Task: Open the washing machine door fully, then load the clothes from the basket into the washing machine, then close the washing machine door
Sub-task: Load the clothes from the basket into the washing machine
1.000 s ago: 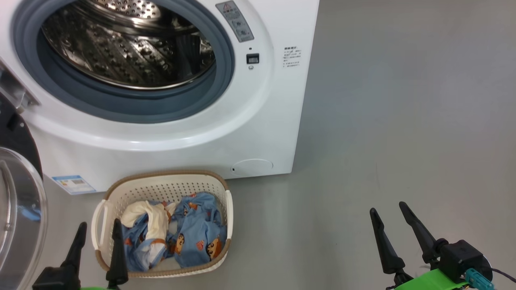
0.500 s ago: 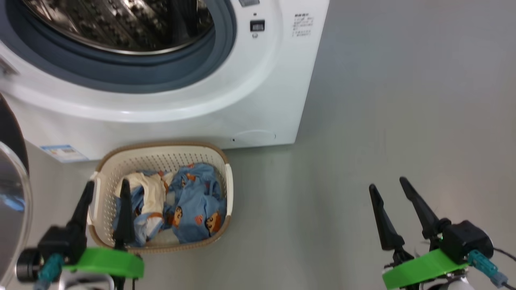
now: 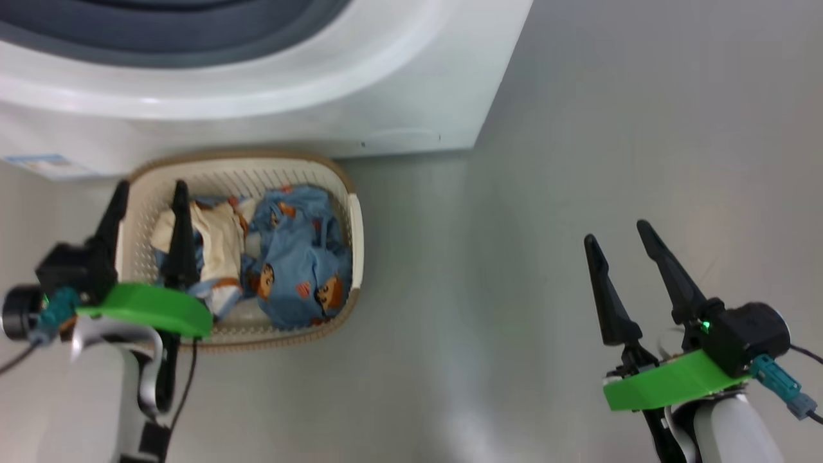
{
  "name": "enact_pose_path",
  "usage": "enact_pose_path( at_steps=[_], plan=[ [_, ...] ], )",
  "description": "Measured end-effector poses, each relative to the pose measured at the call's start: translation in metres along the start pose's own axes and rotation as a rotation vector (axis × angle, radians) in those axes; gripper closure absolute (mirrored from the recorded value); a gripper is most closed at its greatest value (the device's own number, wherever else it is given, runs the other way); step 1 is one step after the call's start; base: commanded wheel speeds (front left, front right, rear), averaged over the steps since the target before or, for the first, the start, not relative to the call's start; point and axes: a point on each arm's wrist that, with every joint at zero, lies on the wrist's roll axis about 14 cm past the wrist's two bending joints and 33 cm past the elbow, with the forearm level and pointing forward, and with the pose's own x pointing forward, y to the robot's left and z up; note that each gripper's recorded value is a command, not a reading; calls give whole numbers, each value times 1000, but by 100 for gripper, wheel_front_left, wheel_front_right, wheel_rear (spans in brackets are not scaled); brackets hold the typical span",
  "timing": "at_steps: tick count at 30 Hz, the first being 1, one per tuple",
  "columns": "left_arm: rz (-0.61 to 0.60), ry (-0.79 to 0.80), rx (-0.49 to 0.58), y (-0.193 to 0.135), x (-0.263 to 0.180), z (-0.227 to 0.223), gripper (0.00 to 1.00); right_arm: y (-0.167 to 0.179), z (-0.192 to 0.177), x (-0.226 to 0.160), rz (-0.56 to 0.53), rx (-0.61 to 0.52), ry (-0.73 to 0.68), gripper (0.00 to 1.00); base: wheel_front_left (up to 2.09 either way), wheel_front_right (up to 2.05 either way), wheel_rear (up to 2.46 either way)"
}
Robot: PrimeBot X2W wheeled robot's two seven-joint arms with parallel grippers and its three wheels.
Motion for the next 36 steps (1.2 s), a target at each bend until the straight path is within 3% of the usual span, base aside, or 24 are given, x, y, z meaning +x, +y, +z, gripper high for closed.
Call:
enact_pose_path(
  at_steps=[14,23,36],
  plan=[
    [39,273,24,31,62,-116,0,-15,-67,34,-12,7,107,0,0,0,0],
    [72,514,22,47,58,-208,0,-28,-110,39,-36,17,180,0,0,0,0],
    [104,739,19,54,50,-291,0,-41,-157,37,-66,31,267,0,0,0,0]
  ],
)
